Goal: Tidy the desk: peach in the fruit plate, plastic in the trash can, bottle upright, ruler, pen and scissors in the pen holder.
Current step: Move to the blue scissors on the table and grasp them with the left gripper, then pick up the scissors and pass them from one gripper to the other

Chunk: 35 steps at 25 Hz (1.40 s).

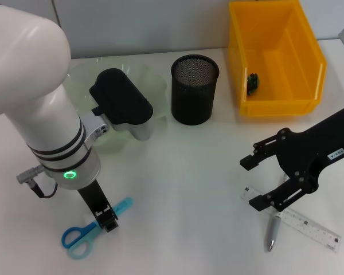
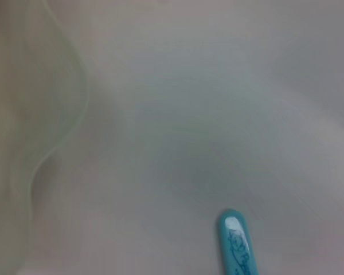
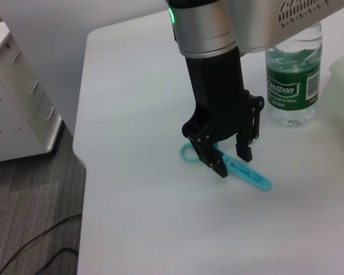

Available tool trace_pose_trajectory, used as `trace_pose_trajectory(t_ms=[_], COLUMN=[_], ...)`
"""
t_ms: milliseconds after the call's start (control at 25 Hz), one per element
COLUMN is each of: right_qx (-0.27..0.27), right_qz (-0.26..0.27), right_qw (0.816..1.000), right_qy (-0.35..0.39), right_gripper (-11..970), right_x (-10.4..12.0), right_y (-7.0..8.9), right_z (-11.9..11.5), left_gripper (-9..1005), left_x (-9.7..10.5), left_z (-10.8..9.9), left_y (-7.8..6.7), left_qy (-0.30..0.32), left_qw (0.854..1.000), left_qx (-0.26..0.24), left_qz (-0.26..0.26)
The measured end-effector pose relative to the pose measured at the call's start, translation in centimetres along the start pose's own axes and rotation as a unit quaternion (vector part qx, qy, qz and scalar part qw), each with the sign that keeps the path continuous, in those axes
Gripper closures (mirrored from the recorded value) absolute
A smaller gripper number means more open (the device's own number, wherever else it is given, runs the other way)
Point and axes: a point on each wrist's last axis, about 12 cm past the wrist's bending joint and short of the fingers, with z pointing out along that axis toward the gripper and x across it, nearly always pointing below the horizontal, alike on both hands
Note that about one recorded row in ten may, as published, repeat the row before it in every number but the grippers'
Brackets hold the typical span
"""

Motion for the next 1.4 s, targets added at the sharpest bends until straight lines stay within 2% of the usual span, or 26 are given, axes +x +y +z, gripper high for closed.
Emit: trace_pose_trajectory(t_ms=[120,1240,1320,1400], right_qx=[0.000,0.001,0.000,0.000], right_qz=[-0.001,-0.006,-0.006,-0.006], right_qw=[1.000,1.000,1.000,1.000], right_qy=[0.000,0.005,0.005,0.005], right_gripper=[121,121,121,121], right_x=[-0.05,0.13,0.15,0.17], right_y=[-0.02,-0.01,0.00,0.00], right_z=[-0.01,0.04,0.06,0.10], left_gripper=[599,603,680,710], left_x=[-0.07,-0.21,-0.22,-0.23], left_z=[0.00,0.57,0.67,0.66], left_y=[0.04,0.42,0.34,0.34], left_qy=[-0.001,0.005,0.006,0.006], left_qw=[1.000,1.000,1.000,1.000], left_qx=[-0.001,0.001,0.000,-0.001], left_qz=[-0.001,-0.011,-0.007,-0.007])
